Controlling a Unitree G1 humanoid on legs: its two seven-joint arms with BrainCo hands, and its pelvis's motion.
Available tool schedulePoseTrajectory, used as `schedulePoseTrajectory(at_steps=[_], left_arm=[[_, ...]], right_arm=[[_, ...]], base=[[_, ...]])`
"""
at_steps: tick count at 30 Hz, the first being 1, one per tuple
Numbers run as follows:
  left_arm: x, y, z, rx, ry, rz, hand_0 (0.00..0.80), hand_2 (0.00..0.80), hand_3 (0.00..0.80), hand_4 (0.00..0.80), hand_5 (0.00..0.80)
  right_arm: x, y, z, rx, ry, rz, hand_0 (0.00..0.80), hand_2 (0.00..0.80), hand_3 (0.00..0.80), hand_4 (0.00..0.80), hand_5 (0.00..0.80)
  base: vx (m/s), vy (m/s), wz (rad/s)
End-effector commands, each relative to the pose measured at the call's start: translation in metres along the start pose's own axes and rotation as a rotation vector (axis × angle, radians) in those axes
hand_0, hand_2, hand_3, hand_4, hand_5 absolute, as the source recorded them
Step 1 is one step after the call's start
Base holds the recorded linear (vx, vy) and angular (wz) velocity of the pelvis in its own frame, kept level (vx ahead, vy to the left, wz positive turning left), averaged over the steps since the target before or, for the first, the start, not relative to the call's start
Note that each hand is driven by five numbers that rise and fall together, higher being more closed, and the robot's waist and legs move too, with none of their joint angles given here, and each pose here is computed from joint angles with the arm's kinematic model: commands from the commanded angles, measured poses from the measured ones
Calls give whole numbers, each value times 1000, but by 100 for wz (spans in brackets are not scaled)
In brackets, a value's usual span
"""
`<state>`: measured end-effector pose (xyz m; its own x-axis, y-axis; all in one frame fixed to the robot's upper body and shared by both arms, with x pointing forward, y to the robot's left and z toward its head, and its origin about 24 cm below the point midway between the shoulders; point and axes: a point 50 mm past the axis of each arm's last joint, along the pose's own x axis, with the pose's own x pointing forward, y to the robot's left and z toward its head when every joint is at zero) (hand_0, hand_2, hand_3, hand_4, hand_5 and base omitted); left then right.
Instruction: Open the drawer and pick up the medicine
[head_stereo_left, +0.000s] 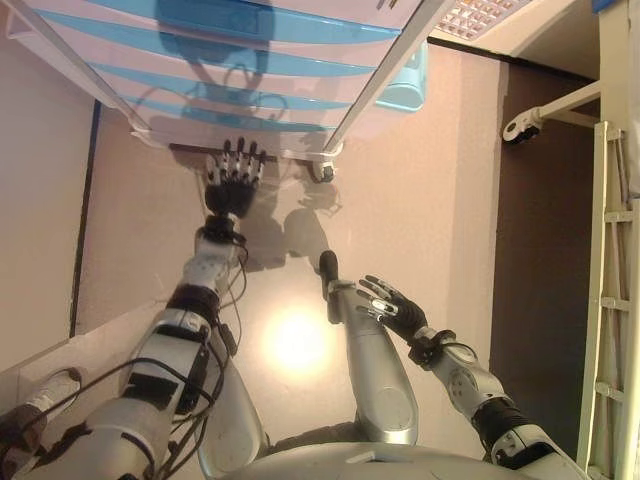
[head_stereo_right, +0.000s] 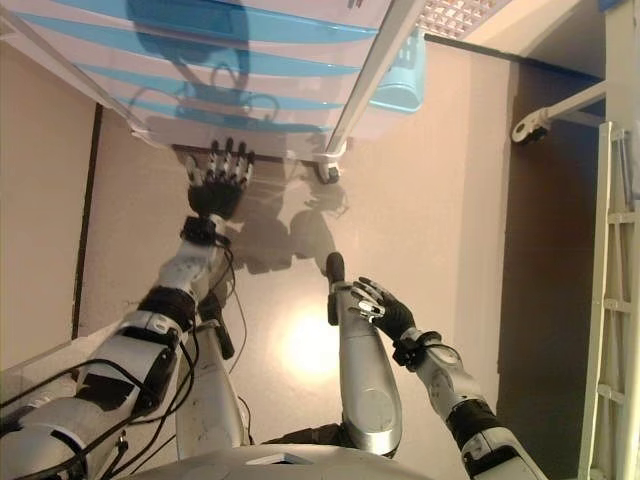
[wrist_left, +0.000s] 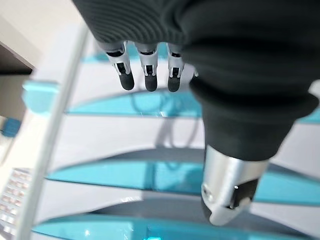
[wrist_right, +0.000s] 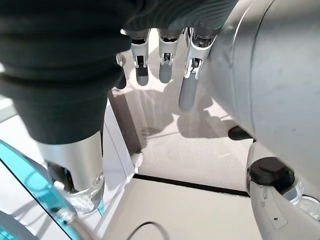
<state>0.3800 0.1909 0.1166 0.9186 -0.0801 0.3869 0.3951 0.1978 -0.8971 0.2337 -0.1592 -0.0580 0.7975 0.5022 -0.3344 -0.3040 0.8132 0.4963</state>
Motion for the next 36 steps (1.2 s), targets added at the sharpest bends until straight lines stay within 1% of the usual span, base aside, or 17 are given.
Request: schedulePoseTrajectory(at_steps=[1, 2, 4, 9, 17, 22, 28, 29, 30, 31, 36], left_arm=[[26, -32, 19, 36, -61, -94, 0, 0, 0, 0, 0], [27, -34, 21, 41, -64, -99, 0, 0, 0, 0, 0], [38, -50, 31, 85, -86, -135, 0, 0, 0, 0, 0], [50, -76, 43, 157, -117, -203, 0, 0, 0, 0, 0], [60, -108, 60, 218, -168, -270, 0, 0, 0, 0, 0], [65, -138, 67, 221, -211, -374, 0, 0, 0, 0, 0], [66, -160, 70, 227, -241, -463, 0, 0, 0, 0, 0], [66, -162, 71, 223, -245, -481, 420, 420, 420, 420, 420], [66, -164, 72, 220, -246, -497, 668, 668, 668, 668, 668], [65, -166, 73, 222, -242, -512, 800, 800, 800, 800, 800], [63, -167, 72, 258, -209, -539, 800, 800, 800, 800, 800]], right_arm=[[-33, 10, -61, 58, 190, 49, 0, 0, 0, 0, 0], [-33, 10, -62, 57, 190, 50, 0, 0, 0, 0, 0], [-38, 11, -66, 57, 194, 60, 0, 0, 0, 0, 0], [-44, 11, -71, 60, 195, 66, 0, 0, 0, 0, 0], [-48, 10, -74, 64, 198, 59, 0, 0, 0, 0, 0], [-49, 12, -78, 77, 202, 64, 0, 0, 0, 0, 0], [-47, 15, -81, 88, 202, 68, 0, 0, 0, 0, 0], [-47, 15, -81, 90, 203, 67, 0, 0, 0, 0, 0], [-47, 15, -81, 93, 203, 67, 0, 0, 0, 0, 0], [-47, 16, -81, 94, 202, 65, 0, 0, 0, 0, 0], [-47, 16, -83, 97, 205, 61, 0, 0, 0, 0, 0]], base=[[22, -31, -6], [24, -33, -4], [26, -36, -2], [4, -6, 0], [0, 0, 0], [4, -14, 1], [10, -27, 1], [15, -21, 7], [16, -17, 3], [0, 0, 0], [7, 2, 2]])
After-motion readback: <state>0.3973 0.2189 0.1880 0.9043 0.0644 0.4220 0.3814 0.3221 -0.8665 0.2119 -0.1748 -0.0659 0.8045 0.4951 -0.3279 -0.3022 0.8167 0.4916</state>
